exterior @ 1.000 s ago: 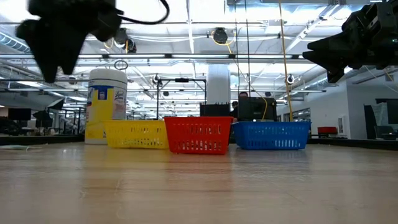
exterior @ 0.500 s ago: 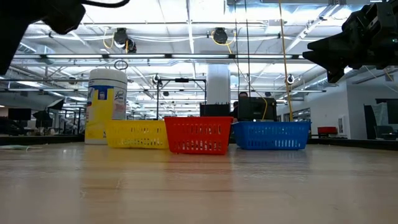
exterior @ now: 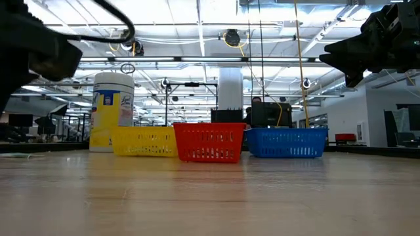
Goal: Pick & Place First Aid Supplies
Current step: Put the bandage pack into the yellow bin
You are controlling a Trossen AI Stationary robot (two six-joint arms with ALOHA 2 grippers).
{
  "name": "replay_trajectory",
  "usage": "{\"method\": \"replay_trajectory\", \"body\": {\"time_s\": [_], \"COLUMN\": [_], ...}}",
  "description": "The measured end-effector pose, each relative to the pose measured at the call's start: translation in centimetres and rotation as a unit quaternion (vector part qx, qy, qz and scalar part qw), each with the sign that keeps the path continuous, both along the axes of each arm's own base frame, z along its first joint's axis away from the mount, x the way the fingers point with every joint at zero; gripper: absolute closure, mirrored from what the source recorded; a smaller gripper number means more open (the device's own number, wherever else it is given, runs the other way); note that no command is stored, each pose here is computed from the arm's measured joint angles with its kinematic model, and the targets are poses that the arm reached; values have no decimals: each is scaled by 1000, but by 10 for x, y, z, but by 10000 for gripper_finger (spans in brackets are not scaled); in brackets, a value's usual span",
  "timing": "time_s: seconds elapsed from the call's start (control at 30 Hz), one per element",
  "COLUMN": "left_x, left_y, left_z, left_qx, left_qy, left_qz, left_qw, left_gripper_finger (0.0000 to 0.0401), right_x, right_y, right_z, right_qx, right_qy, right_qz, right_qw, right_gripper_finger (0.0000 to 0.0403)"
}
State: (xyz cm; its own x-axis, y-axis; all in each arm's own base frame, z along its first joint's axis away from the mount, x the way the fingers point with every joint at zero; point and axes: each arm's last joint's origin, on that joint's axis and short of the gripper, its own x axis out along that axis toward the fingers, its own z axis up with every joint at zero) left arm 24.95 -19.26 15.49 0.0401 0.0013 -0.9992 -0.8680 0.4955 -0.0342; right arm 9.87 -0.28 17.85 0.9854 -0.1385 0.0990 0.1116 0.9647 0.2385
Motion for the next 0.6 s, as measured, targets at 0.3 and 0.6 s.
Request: {"method": "replay_trajectory", "body": {"time_s": [0.3,0.6], "left_x": [0,5], "left_y": [0,6], "left_z": [-8,-8], "left_qx": [22,23], "left_qy": [4,8], "left_qz": [-21,-83], "left_qw": [1000,996], "left_gripper_finger": [211,390], "right_x": [0,0], "right_y": [0,0], "right_z": [0,0], "right_qx": [0,0], "right_qy": [0,0], "right_qz": [0,0], "right_qw": [1000,1000], "right_gripper_finger": [273,273]}}
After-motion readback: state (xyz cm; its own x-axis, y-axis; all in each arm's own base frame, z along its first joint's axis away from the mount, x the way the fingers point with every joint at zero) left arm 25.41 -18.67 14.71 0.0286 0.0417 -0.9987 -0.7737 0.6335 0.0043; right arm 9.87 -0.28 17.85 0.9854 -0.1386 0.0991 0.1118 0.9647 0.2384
